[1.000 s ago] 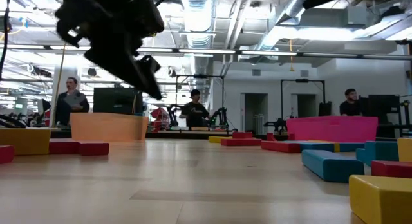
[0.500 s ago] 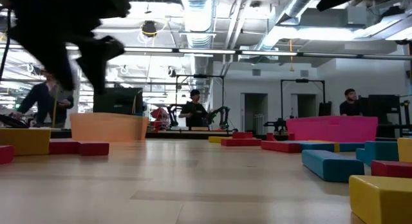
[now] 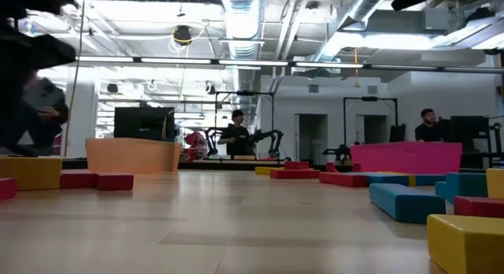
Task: Sort blocks
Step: Put the blue rectangle block into the orange bin
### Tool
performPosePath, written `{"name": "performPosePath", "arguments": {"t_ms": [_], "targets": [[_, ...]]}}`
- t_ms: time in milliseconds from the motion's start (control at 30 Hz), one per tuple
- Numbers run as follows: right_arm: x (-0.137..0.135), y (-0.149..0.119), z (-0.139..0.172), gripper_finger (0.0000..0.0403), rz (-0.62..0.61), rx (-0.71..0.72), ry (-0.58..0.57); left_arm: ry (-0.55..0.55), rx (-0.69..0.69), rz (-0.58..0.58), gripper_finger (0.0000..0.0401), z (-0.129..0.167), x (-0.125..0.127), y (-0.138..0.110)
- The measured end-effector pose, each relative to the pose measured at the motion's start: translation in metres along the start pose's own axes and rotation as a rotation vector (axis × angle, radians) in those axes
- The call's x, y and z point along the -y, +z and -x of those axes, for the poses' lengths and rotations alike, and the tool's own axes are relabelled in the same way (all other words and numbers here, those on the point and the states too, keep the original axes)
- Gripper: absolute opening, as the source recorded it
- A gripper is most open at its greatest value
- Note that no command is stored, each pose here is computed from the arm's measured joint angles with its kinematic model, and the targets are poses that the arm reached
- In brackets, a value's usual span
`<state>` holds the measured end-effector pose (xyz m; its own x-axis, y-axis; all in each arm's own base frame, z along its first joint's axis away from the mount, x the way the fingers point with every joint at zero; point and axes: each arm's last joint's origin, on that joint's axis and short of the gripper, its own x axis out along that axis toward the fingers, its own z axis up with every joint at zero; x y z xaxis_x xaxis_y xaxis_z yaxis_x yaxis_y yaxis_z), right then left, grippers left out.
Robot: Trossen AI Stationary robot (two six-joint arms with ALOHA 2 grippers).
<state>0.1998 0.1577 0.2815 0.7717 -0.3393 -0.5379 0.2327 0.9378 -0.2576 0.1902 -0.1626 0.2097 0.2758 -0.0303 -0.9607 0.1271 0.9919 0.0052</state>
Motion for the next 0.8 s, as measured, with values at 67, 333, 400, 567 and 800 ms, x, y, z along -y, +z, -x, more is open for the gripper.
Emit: {"name": "performPosePath", "arguments": {"t_ms": [67,333,400,567,800], "targets": [[0.0,0.0,0.0,0.0221,0.0,0.0,0.0,0.004,-0.013,-0.01,0.0225,0.001,0.004,-0.005],[-0.001,0.002,0.0,0.0221,-0.014,0.012,0.007,0.061,-0.063,-0.062,0.0204,0.0,0.007,-0.014],[-0.002,0.002,0.0,0.0221,-0.009,0.018,0.011,0.078,-0.07,-0.08,0.0205,-0.002,0.005,-0.016],[-0.003,0.005,0.0,0.0221,-0.007,0.034,0.02,0.122,-0.103,-0.109,0.0206,-0.011,-0.005,-0.02],[-0.003,0.005,0.0,0.0221,-0.004,0.034,0.019,0.084,-0.098,-0.221,0.0206,-0.016,-0.009,-0.017]]}}
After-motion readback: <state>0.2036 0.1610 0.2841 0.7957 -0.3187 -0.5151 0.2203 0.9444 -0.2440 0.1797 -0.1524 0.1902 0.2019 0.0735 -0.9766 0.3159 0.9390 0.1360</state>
